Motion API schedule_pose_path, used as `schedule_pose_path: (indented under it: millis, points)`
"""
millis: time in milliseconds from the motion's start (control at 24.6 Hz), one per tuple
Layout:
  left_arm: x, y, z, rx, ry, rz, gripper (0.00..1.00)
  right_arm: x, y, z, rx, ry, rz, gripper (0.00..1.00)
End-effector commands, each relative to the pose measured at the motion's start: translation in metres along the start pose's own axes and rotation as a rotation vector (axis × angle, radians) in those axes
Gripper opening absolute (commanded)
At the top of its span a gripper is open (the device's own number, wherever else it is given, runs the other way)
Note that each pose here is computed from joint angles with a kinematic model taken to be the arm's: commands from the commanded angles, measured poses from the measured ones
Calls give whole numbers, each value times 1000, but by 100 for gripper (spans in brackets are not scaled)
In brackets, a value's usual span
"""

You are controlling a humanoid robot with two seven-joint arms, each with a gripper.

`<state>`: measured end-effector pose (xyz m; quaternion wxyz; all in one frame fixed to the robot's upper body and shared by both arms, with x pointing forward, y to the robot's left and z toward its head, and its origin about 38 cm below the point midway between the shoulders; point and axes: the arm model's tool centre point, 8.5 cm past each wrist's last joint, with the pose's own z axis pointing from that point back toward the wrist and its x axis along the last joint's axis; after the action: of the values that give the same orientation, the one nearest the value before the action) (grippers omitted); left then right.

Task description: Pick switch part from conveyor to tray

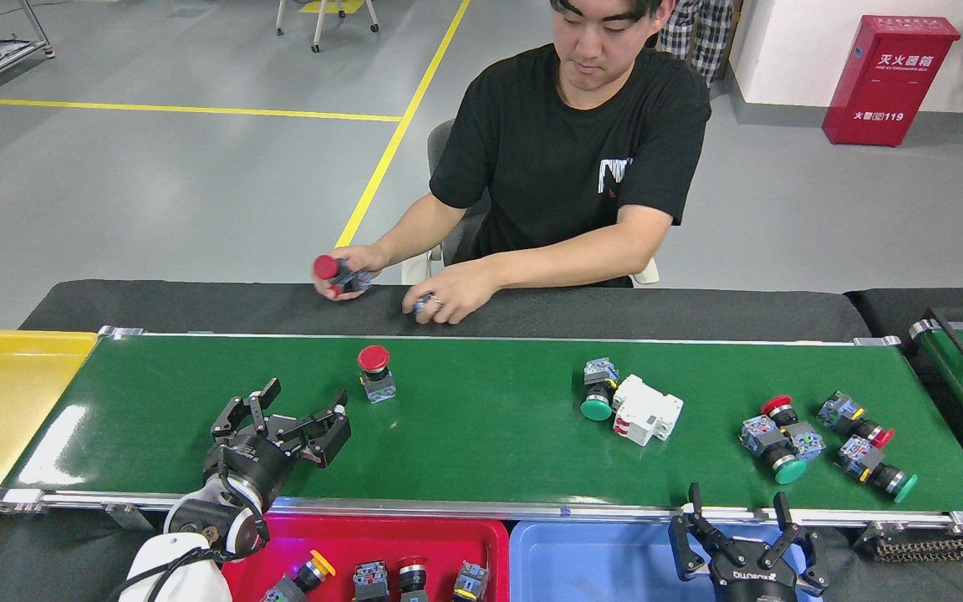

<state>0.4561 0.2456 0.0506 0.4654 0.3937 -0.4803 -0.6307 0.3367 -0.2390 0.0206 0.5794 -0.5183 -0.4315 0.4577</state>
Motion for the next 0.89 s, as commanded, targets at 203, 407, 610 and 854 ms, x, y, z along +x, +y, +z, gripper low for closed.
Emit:
schedule_pose_path:
  millis: [203, 407, 610, 854]
  points:
    - [-3, 11, -22, -7, 17, 19, 100, 2, -6, -16, 29, 12, -6, 98]
    - [-7, 14, -28, -12, 22, 23, 100, 4, -3, -36, 81, 16, 10, 64]
    - [-13, 17, -36, -22, 56, 30, 98, 10, -5, -46, 87, -39, 25, 6]
    - [-18, 18, -44, -40, 89, 41, 94, 24, -20, -43, 42, -147, 9, 2]
